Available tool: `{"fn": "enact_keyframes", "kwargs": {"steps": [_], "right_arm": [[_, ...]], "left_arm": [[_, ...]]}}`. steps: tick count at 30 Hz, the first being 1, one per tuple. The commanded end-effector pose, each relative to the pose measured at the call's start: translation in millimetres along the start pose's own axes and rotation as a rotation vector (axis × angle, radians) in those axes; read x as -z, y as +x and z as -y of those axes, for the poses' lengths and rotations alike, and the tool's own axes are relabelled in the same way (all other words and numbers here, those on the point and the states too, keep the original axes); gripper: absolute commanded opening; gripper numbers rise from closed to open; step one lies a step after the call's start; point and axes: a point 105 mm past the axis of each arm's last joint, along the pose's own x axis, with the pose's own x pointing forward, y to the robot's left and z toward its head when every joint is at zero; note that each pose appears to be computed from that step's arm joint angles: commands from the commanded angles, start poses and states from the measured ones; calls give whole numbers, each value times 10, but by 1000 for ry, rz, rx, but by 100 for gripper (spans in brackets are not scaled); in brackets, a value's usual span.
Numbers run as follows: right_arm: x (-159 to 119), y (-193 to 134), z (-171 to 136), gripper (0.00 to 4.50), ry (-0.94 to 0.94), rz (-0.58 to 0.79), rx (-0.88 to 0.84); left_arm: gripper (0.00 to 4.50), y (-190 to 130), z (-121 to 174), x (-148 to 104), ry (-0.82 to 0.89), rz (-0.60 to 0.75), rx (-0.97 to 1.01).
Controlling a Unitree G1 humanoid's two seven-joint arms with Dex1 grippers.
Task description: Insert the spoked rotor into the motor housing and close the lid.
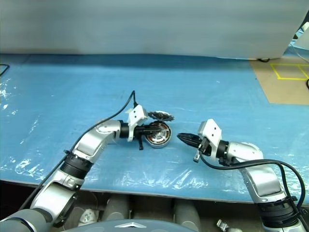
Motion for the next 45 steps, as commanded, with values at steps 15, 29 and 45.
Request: {"fn": "enact_keyframes", "kwargs": {"steps": [15, 29, 45], "right_arm": [[-114, 52, -16, 0, -40, 30, -16], [-123, 54, -47, 0, -8, 45, -39], [-79, 38, -78, 0, 10, 30, -47]], "left_arm": [[1, -40, 107, 167, -86, -47, 53], [1, -239, 139, -402, -141, 265, 132], [1, -621, -564, -1277, 20, 445, 9]]}}
